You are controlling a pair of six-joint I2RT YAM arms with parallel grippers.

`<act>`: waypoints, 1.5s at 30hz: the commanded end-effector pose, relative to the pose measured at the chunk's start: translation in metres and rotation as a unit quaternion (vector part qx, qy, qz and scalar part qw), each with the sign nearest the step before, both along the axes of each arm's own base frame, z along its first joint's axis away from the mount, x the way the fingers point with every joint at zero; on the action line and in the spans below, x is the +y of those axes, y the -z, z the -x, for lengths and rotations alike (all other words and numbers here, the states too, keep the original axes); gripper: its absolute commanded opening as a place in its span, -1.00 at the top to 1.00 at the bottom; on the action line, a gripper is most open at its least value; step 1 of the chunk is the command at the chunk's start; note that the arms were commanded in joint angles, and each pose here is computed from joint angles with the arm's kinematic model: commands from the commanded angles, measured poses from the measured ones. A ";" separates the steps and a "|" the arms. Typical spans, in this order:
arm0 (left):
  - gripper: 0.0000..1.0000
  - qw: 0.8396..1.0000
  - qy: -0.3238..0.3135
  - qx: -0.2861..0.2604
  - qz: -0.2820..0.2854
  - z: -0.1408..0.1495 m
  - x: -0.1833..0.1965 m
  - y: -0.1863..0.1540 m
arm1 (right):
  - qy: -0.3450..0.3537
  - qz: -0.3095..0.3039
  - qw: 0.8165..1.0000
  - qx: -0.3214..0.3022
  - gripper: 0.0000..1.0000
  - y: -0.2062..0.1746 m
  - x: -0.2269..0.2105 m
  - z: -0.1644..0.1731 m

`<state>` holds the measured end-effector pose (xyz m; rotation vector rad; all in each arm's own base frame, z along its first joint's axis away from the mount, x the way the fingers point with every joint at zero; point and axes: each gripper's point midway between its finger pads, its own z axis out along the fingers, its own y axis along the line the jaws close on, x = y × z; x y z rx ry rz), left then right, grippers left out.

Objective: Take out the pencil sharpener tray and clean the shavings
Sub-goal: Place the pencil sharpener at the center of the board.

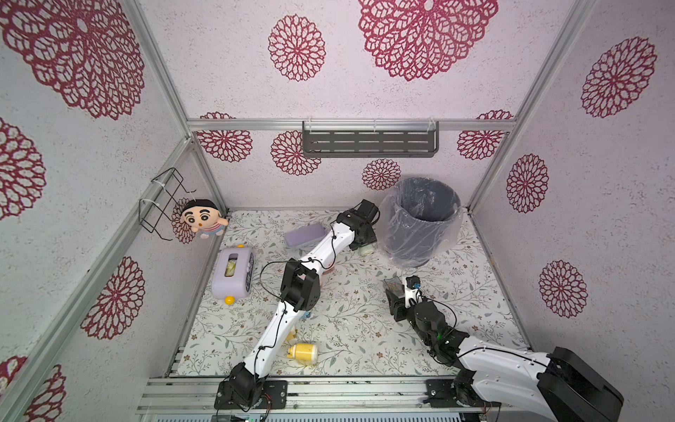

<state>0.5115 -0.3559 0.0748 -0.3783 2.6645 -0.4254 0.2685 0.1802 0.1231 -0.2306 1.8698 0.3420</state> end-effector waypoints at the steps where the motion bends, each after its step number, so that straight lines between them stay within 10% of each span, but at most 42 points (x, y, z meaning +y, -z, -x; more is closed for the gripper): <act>1: 0.69 1.000 0.000 0.009 0.013 -0.004 0.000 0.009 | 0.009 -0.020 1.000 -0.007 0.05 -0.006 -0.003 -0.003; 20: -0.60 0.994 0.022 0.024 0.104 -0.012 -0.025 0.009 | 0.015 -0.017 1.000 0.008 0.09 0.004 -0.004 -0.009; 45: -0.95 0.986 0.085 -0.087 0.118 0.036 0.012 -0.114 | -0.004 -0.039 0.999 0.021 0.12 -0.021 0.000 -0.004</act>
